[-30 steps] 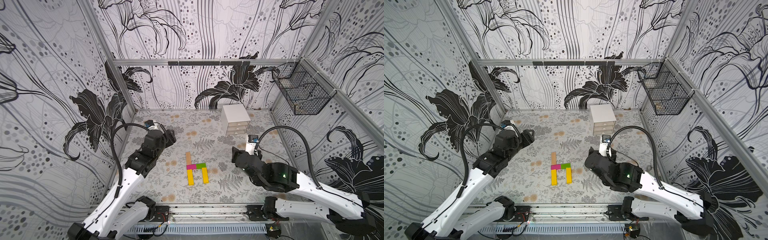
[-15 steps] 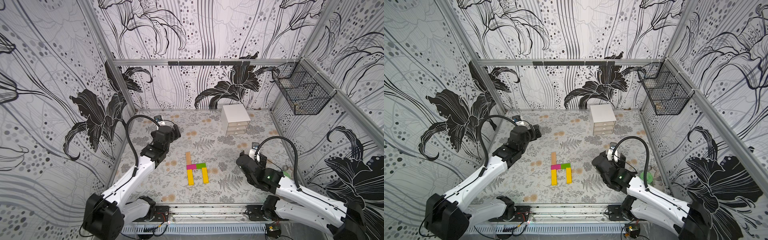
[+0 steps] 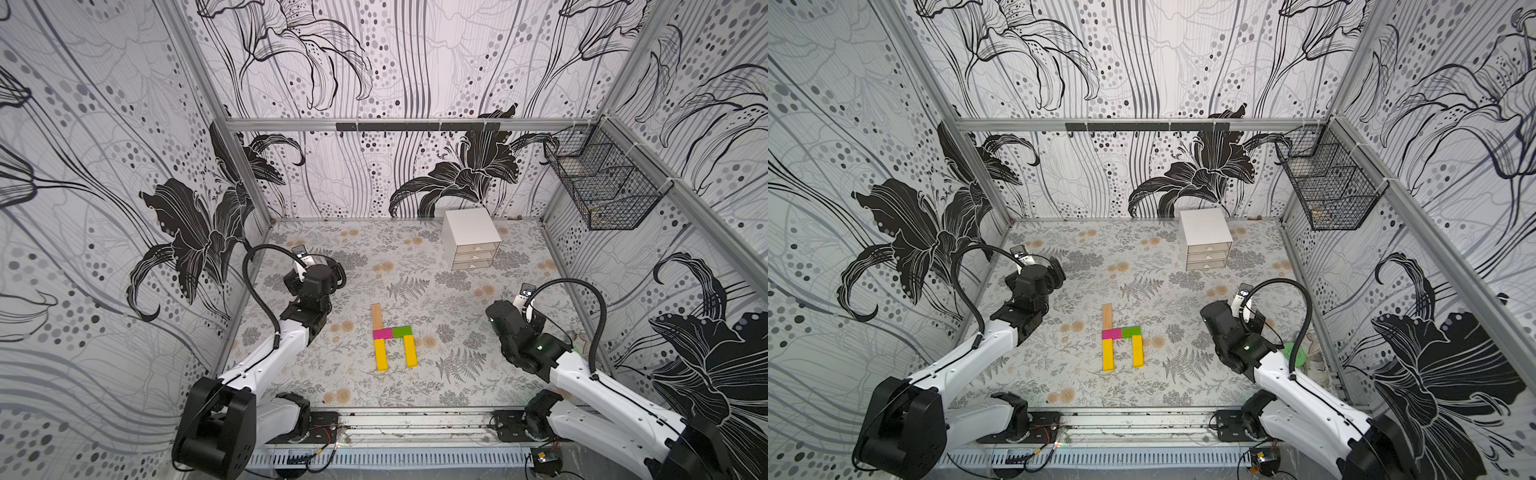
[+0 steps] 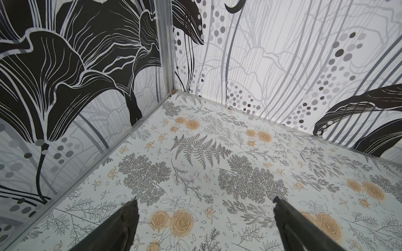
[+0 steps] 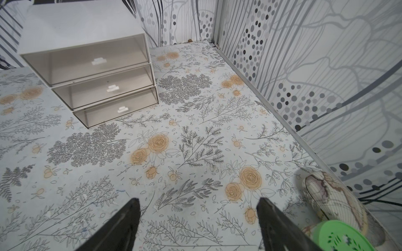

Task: Assemble the letter h with building blocks
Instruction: Reset both arms

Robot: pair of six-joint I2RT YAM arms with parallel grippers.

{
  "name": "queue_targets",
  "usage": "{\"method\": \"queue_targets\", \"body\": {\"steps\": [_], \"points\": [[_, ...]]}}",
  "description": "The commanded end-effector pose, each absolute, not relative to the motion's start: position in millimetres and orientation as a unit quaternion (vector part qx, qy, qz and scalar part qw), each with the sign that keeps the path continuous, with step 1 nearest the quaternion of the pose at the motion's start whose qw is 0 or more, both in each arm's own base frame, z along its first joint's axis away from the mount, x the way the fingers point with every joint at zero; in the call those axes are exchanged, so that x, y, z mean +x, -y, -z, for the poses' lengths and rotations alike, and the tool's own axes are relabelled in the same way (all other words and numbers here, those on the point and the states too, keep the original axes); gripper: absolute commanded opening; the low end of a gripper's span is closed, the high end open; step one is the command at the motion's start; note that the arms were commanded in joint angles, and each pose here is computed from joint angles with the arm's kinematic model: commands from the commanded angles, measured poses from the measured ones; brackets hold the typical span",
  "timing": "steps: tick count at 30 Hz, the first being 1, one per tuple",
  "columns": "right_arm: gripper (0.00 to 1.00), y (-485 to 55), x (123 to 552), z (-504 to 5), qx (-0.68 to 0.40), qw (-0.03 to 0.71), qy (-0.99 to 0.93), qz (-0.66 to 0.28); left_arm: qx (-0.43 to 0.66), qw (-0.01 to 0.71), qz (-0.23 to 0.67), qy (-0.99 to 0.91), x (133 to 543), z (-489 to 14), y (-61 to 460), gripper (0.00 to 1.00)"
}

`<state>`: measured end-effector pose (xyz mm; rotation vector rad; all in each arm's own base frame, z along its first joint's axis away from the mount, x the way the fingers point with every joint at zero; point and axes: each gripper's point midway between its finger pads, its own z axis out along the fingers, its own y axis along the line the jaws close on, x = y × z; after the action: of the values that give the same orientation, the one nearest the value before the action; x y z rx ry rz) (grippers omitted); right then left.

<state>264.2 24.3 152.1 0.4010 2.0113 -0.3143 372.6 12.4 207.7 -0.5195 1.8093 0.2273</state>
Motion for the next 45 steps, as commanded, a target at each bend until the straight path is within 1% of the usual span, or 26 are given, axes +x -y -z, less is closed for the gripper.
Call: {"method": "queue_targets", "body": {"steps": [1, 3, 6, 8, 10, 13, 15, 16, 18, 19, 21, 22, 26, 28, 30, 33, 35, 36, 37, 38, 39, 40, 41, 42, 44, 45], "points": [[0.87, -13.4, 266.2, -148.2, 0.189, 0.511, -0.826, 0.143, -0.247, 0.610, -0.120, -0.743, 373.1, -217.7, -33.2, 0.99], [0.88, -6.6, 269.4, -147.4, 0.209, 0.512, -0.821, 0.144, -0.251, 0.612, -0.142, -0.737, 372.9, -211.6, -46.8, 0.99], [0.99, 7.7, 274.6, -151.3, 0.240, 0.516, -0.807, 0.156, -0.259, 0.602, -0.169, -0.737, 374.8, -194.9, -66.6, 0.99], [0.99, 17.3, 279.3, -159.9, 0.243, 0.522, -0.797, 0.183, -0.265, 0.598, -0.169, -0.737, 376.3, -185.2, -76.5, 0.99], [0.99, 29.2, 283.2, -167.9, 0.241, 0.528, -0.781, 0.231, -0.259, 0.600, -0.157, -0.741, 380.0, -174.9, -79.9, 0.99], [0.99, 44.9, 293.5, -166.0, 0.250, 0.513, -0.781, 0.253, -0.246, 0.610, -0.135, -0.741, 389.0, -176.7, -82.4, 0.99], [0.99, 49.6, 300.8, -165.8, 0.237, 0.513, -0.777, 0.277, -0.247, 0.620, -0.127, -0.734, 387.2, -178.3, -85.3, 0.99], [0.99, 52.6, 303.7, -161.9, 0.233, 0.511, -0.775, 0.289, -0.246, 0.617, -0.134, -0.736, 385.6, -177.8, -88.1, 0.99], [0.99, 56.0, 309.7, -146.8, 0.227, 0.502, -0.782, 0.292, -0.230, 0.586, -0.164, -0.759, 384.8, -168.3, -92.1, 0.99], [0.99, 55.0, 313.3, -137.5, 0.220, 0.499, -0.788, 0.287, -0.224, 0.566, -0.174, -0.774, 384.5, -158.3, -93.0, 0.99], [0.99, 51.8, 320.8, -123.7, 0.199, 0.503, -0.795, 0.276, -0.216, 0.558, -0.170, -0.783, 386.1, -150.0, -90.3, 0.99], [0.99, 48.0, 322.2, -119.9, 0.191, 0.491, -0.807, 0.266, -0.214, 0.567, -0.161, -0.779, 386.3, -148.7, -87.7, 0.99], [0.99, 33.8, 340.3, -122.5, 0.148, 0.542, -0.800, 0.209, -0.204, 0.574, -0.152, -0.778, 387.9, -133.1, -83.7, 0.99], [0.99, 25.8, 348.1, -122.7, 0.127, 0.560, -0.798, 0.183, -0.193, 0.592, -0.145, -0.769, 387.8, -127.4, -80.3, 0.99], [0.99, 13.8, 356.8, -119.3, 0.088, 0.556, -0.810, 0.167, -0.183, 0.588, -0.130, -0.777, 387.5, -124.5, -74.5, 0.99], [0.99, -7.3, 369.6, -115.2, 0.025, 0.552, -0.822, 0.139, -0.146, 0.613, -0.098, -0.770, 382.9, -120.5, -59.5, 0.99], [0.99, -14.9, 375.6, -114.6, 0.001, 0.555, -0.822, 0.131, -0.127, 0.641, -0.107, -0.749, 381.0, -122.5, -56.7, 0.99], [0.99, -16.5, 377.9, -109.9, -0.006, 0.571, -0.812, 0.120, -0.128, 0.620, -0.095, -0.769, 381.4, -115.9, -53.0, 0.99], [0.99, -12.4, 382.5, -114.6, -0.001, 0.603, -0.789, 0.121, -0.135, 0.616, -0.091, -0.771, 384.3, -115.6, -56.2, 0.99], [0.99, -10.2, 380.7, -105.4, 0.004, 0.582, -0.806, 0.105, -0.134, 0.620, -0.093, -0.768, 388.0, -116.3, -59.9, 0.99], [0.99, -5.0, 380.9, -95.8, 0.016, 0.552, -0.831, 0.069, -0.142, 0.610, -0.081, -0.775, 388.3, -112.9, -62.7, 0.99], [0.99, 2.4, 388.4, -94.9, 0.026, 0.570, -0.819, 0.052, -0.151, 0.604, -0.072, -0.779, 387.2, -111.1, -66.4, 0.99], [0.99, 2.9, 386.6, -93.8, 0.022, 0.588, -0.807, 0.050, -0.148, 0.611, -0.075, -0.774, 388.8, -113.3, -67.3, 0.99], [0.99, 4.5, 384.2, -89.2, 0.024, 0.567, -0.822, 0.054, -0.148, 0.610, -0.075, -0.775, 388.5, -112.3, -67.3, 0.99], [0.99, 4.6, 386.1, -92.4, 0.024, 0.576, -0.815, 0.054, -0.150, 0.608, -0.074, -0.776, 388.2, -111.8, -67.7, 0.99], [0.99, 4.7, 384.5, -90.2, 0.024, 0.567, -0.821, 0.054, -0.147, 0.611, -0.077, -0.774, 388.1, -113.0, -67.7, 0.99]]}}
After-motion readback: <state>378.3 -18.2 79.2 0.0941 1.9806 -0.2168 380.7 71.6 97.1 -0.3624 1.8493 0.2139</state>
